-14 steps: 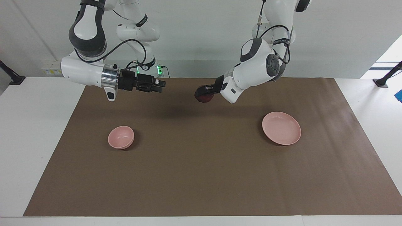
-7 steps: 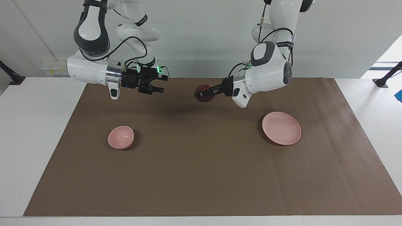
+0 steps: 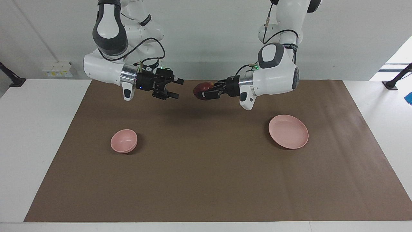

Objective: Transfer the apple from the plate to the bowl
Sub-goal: 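Grasp the apple with the right gripper from the left gripper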

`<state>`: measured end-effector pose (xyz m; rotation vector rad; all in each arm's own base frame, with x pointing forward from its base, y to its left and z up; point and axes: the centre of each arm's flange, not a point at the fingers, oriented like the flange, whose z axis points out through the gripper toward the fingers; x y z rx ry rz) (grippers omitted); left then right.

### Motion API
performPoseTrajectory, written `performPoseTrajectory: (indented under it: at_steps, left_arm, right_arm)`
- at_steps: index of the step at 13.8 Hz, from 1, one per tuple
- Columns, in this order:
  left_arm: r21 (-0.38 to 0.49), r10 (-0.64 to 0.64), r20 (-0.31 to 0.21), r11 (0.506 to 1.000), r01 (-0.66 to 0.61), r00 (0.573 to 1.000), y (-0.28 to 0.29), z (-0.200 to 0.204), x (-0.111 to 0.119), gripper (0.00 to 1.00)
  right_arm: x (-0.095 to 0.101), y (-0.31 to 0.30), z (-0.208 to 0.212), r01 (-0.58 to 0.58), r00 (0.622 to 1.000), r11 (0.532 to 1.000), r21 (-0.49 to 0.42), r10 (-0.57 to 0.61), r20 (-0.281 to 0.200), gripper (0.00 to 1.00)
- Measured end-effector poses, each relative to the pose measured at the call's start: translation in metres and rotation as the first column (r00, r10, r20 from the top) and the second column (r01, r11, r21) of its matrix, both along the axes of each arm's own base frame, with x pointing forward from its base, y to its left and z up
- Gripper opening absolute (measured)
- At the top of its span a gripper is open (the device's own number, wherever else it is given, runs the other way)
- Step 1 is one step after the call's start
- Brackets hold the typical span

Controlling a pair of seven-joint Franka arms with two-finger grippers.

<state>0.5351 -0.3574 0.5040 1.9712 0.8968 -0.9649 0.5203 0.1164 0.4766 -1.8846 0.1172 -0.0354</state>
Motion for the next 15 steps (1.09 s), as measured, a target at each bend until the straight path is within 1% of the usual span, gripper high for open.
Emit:
performPoseTrajectory:
  at_steps: [1,4,6,8,10,12,15]
  left_arm:
    - [-0.011,0.018,-0.032,1.0,-0.019,0.999,-0.003,0.002,-0.001,0.79]
    - [-0.05,0.051,-0.076,0.997,-0.055,0.996,-0.023,0.005,-0.008,0.79]
    - [-0.099,0.071,-0.133,0.992,-0.085,0.989,-0.03,0.001,-0.009,0.79]
    - [-0.132,0.089,-0.199,0.984,-0.117,0.976,-0.031,-0.013,-0.007,0.79]
    - [-0.154,0.098,-0.244,0.978,-0.138,0.965,-0.035,-0.024,-0.005,0.79]
    - [-0.173,0.094,-0.267,0.974,-0.144,0.959,-0.04,-0.025,-0.006,0.79]
    - [-0.202,0.083,-0.291,0.968,-0.146,0.953,-0.05,-0.022,-0.013,0.79]
  right_arm:
    - [0.0,0.002,0.0,-0.003,1.0,1.0,-0.001,0.003,0.0,1.0]
    - [-0.001,0.005,0.0,-0.004,1.0,1.0,0.007,0.004,-0.003,1.0]
    - [-0.002,0.012,0.002,0.005,1.0,0.999,0.036,-0.004,-0.023,1.0]
    - [-0.002,0.014,0.002,0.012,0.999,0.999,0.04,-0.01,-0.049,1.0]
    - [-0.003,0.018,0.002,0.011,0.997,0.999,0.042,-0.008,-0.072,1.0]
    - [-0.004,0.022,0.003,0.015,0.995,0.999,0.051,-0.01,-0.097,1.0]
    - [-0.004,0.024,0.004,0.024,0.993,0.998,0.063,-0.017,-0.118,1.0]
